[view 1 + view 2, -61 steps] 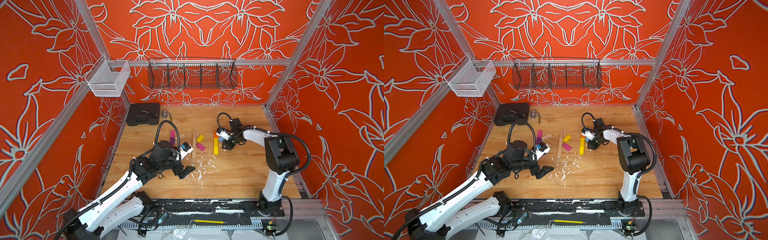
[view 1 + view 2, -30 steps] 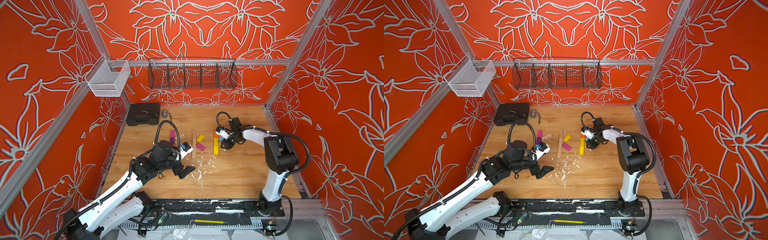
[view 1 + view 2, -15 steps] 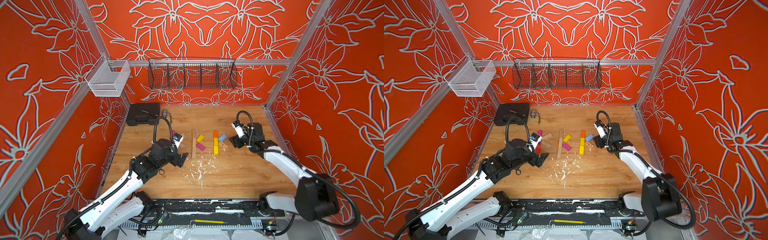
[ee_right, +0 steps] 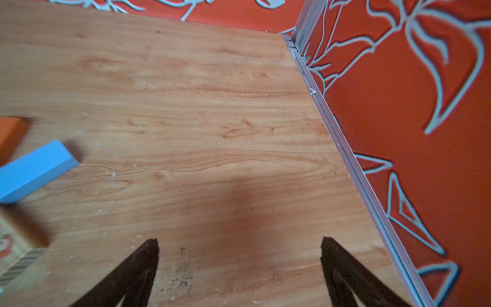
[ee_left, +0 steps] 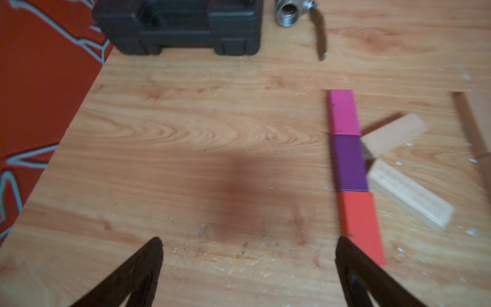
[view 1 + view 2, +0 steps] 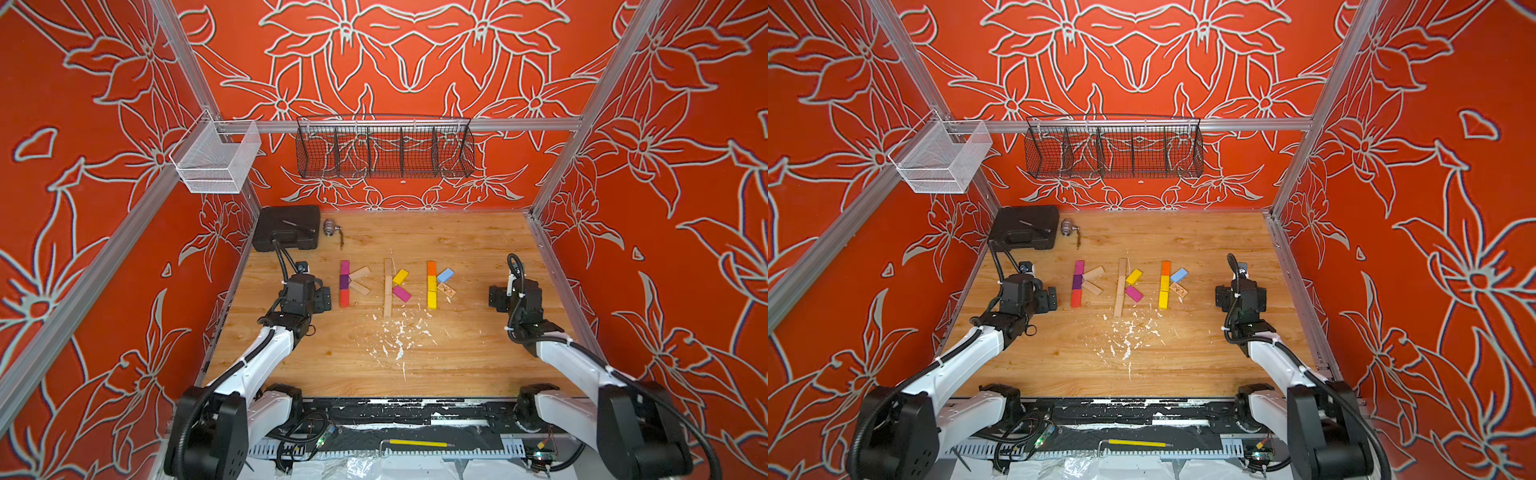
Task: Assemble the letter k with building blocks
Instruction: Reset both arms
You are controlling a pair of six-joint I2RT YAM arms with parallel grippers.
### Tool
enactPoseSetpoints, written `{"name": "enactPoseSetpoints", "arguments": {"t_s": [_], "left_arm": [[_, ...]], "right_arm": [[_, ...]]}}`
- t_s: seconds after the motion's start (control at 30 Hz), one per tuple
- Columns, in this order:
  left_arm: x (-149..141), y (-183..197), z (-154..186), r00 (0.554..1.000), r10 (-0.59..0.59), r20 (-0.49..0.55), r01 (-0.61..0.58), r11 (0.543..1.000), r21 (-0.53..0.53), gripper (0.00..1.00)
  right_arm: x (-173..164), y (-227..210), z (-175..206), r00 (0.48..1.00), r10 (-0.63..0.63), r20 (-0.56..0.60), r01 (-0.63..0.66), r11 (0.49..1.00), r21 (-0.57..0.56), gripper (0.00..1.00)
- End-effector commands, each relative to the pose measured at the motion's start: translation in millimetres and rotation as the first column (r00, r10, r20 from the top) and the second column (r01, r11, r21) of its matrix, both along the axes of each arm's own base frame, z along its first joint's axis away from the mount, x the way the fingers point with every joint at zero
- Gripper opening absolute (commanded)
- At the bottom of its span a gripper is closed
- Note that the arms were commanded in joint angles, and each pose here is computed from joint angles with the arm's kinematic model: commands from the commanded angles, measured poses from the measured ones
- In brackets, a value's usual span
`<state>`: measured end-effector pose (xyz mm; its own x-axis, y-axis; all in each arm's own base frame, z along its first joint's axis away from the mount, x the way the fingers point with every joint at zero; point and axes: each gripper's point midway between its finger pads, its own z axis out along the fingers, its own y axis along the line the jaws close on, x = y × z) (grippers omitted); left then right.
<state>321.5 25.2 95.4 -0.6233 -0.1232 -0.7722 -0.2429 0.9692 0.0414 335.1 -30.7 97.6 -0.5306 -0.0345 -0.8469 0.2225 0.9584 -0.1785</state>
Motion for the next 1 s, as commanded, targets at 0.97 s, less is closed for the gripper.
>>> {"name": "enactPoseSetpoints", "arguments": {"t_s": [0.97], "left_arm": [[43,-4,-11,0.978,-0.122,0.172,0.136,0.988,-0.074,0.97]], "right_arm": [[32,2,-2,0.982,0.008,0.189,-0.017,0.999,0.048,0.98]]}}
